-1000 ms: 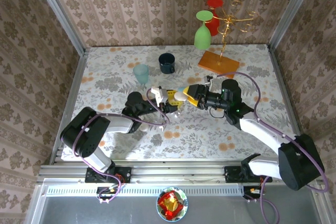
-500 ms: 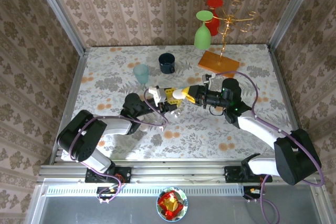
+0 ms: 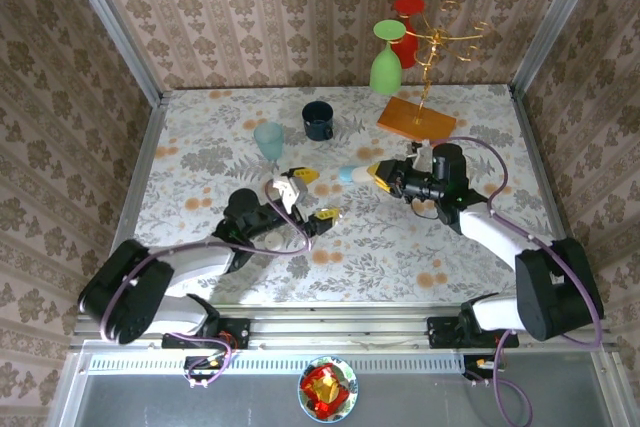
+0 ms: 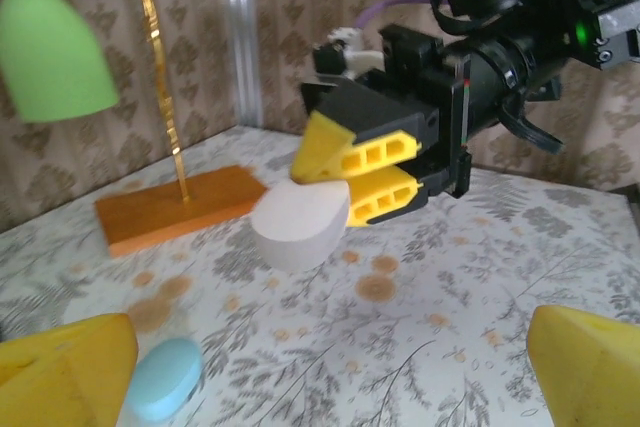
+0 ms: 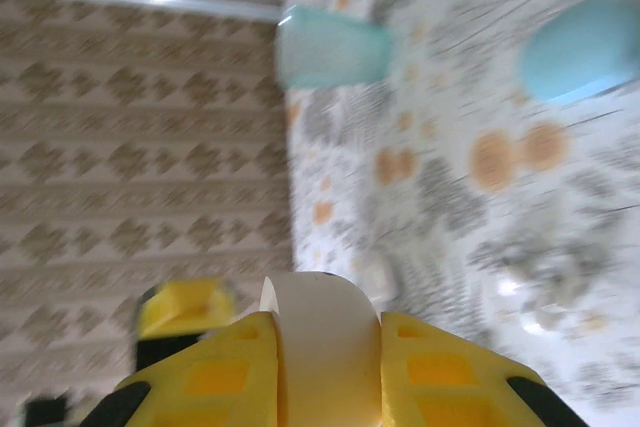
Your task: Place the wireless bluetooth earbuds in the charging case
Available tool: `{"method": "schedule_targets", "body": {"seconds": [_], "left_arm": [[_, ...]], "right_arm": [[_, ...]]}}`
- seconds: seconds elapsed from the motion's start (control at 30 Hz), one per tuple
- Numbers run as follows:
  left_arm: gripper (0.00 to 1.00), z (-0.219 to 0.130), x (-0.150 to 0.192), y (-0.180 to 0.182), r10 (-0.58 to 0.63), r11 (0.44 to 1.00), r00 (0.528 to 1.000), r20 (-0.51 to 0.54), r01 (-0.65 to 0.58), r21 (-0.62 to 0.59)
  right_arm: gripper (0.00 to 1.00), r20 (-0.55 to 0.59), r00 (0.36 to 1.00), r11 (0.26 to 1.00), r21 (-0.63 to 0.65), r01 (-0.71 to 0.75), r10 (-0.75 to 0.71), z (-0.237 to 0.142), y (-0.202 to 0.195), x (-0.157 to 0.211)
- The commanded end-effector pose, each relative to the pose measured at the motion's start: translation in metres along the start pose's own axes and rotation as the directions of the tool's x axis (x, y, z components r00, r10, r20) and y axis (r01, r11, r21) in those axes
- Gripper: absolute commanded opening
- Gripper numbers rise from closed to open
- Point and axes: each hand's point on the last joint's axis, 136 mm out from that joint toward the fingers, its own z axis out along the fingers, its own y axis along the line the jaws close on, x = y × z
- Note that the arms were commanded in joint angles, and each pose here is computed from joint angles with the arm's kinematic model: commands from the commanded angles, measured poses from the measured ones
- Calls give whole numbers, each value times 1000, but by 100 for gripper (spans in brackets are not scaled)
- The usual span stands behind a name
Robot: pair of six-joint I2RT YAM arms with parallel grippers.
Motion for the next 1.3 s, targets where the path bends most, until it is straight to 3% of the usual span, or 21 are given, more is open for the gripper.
{"method": "schedule_targets", "body": {"seconds": [0.0,0.17,0.23,0.37,0.47,0.57,0.67,0.77,0.93,1.1,1.27], "left_arm": [[100,-14,34,13,-37,991,981,-189,13,-131],[100,-44,60,30,-92,945,932,-350,-29,-325],[100,-56,64,38,-132,911,921,-366,-33,-412],[100,-75,75,38,-185,878,887,-423,-44,-477],[100,-87,83,43,-220,852,859,-463,-62,-520],[100,-96,87,52,-267,814,838,-475,-68,-578],[100,-100,92,54,-297,810,816,-496,-60,-584],[100,-113,103,61,-416,760,756,-506,-18,-650],[100,-124,119,68,-529,718,665,-527,19,-696],[100,-135,130,88,-635,633,601,-485,45,-773],[94,-137,141,80,-690,629,518,-506,83,-773]], "right_arm": [[18,53,998,985,172,18,-27,3,-46,-19],[18,75,997,947,322,-2,-23,7,-97,-30],[19,64,998,937,350,-10,-13,10,-111,-29],[23,64,998,920,390,-23,-2,12,-132,-29],[35,65,998,911,410,-38,12,11,-143,-29],[49,73,997,905,425,-27,-4,6,-142,-32],[58,80,995,892,452,16,-59,-3,-134,-37],[64,77,989,866,495,69,-123,-16,-123,-42],[67,88,978,859,498,120,-188,-31,-102,-44],[67,106,971,867,479,137,-212,-39,-90,-41],[68,103,971,860,492,139,-216,-42,-95,-38]]}}
